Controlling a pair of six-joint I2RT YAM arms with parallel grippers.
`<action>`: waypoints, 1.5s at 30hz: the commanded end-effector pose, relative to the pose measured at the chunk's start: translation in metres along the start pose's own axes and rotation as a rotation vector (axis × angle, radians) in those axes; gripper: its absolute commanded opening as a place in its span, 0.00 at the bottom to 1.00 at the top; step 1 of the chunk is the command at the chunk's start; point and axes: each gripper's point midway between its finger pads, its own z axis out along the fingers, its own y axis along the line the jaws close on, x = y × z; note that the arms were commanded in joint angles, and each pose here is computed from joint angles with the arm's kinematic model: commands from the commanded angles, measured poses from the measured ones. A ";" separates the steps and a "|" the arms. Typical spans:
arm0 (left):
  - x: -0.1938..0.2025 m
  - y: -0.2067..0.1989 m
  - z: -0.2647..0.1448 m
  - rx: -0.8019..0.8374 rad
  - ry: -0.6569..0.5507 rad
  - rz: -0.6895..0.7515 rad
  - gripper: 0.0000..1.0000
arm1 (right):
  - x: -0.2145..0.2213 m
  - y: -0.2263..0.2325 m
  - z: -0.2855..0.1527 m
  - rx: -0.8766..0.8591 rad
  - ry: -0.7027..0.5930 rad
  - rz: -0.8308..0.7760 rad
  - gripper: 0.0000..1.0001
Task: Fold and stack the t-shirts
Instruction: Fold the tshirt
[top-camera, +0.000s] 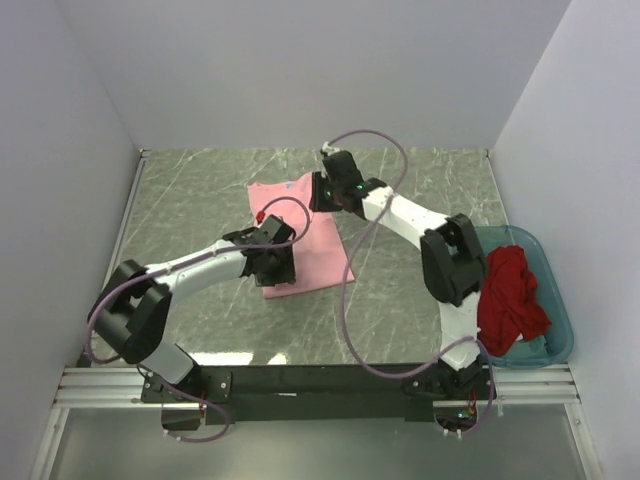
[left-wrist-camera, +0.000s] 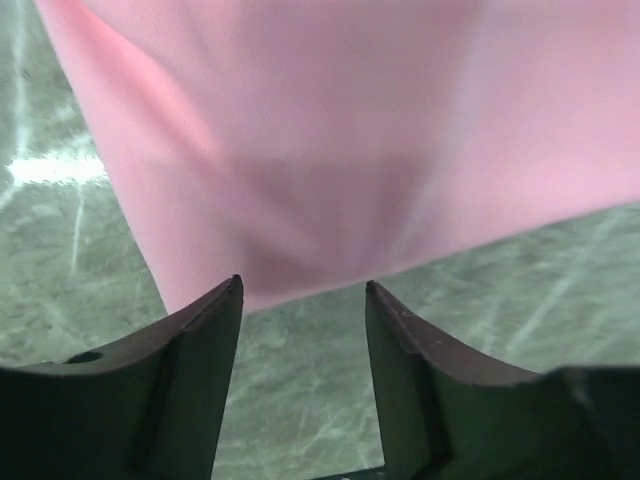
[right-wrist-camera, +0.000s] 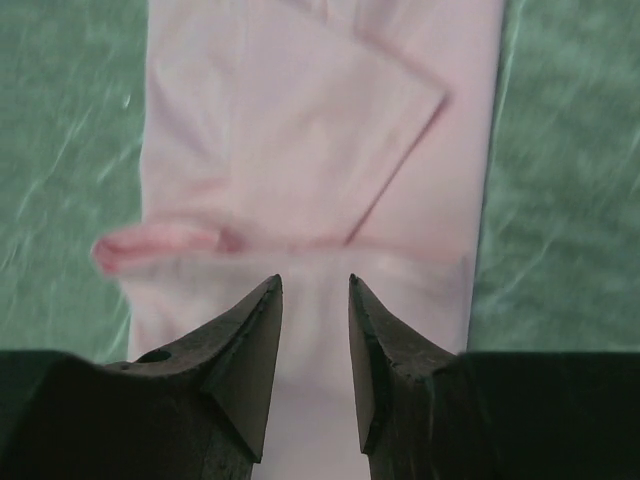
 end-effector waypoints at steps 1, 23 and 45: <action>-0.051 -0.019 -0.039 0.096 -0.156 -0.063 0.59 | 0.002 0.018 -0.049 -0.147 -0.011 0.041 0.40; -0.186 0.056 0.042 0.113 -0.248 -0.226 0.25 | 0.035 -0.015 0.009 -0.401 0.152 0.319 0.38; -0.188 0.076 -0.015 0.153 -0.328 -0.322 0.50 | 0.034 -0.042 -0.055 -0.454 0.094 0.403 0.38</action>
